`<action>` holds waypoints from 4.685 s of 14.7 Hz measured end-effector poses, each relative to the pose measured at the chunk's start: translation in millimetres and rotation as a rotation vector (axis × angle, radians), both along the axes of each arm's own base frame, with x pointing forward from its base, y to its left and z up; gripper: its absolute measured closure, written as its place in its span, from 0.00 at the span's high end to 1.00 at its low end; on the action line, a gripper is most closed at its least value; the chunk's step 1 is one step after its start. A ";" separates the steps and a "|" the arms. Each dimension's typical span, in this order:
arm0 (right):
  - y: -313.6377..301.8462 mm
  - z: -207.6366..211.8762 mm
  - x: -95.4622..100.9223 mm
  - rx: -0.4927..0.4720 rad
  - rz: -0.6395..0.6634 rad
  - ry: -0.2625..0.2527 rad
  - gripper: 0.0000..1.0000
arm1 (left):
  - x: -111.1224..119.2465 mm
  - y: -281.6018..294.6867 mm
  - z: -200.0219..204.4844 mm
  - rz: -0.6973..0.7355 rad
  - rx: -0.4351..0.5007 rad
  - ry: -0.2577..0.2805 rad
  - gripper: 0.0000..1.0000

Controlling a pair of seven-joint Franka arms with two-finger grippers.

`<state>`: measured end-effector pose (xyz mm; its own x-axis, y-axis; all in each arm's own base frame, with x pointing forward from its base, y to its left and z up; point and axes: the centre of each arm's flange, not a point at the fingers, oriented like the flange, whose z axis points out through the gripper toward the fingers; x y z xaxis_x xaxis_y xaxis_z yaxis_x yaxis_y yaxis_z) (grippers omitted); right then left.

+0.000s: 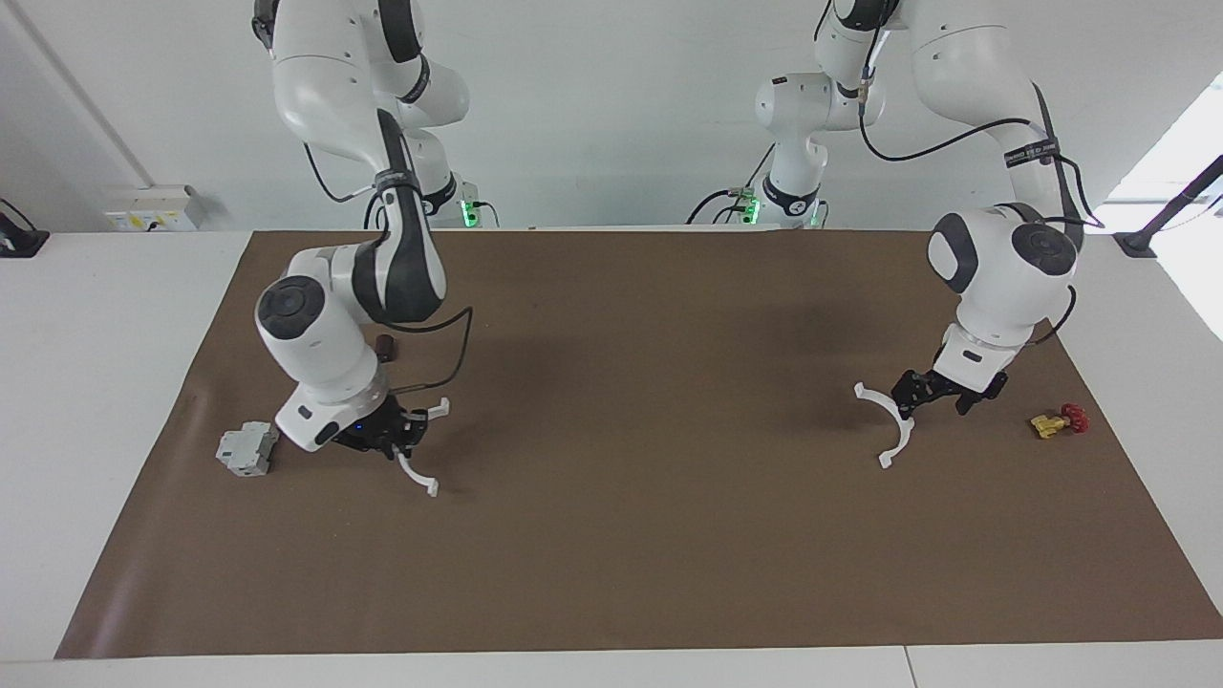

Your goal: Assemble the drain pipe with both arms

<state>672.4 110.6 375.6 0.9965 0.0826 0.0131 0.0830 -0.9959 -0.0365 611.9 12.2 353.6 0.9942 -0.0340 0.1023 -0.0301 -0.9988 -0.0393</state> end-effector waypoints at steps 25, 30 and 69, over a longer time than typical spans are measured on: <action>228.0 -9.7 -28.5 0.005 0.053 -0.070 0.93 | -13.6 -16.0 -14.6 0.014 -0.005 0.038 0.21; 63.1 164.5 -32.3 -0.010 -0.152 -0.022 1.00 | -0.9 -79.3 32.7 0.093 -0.019 0.028 0.21; -138.3 228.9 -127.7 -0.051 -0.200 0.061 1.00 | -44.9 -370.6 -39.5 0.090 0.021 -0.009 1.00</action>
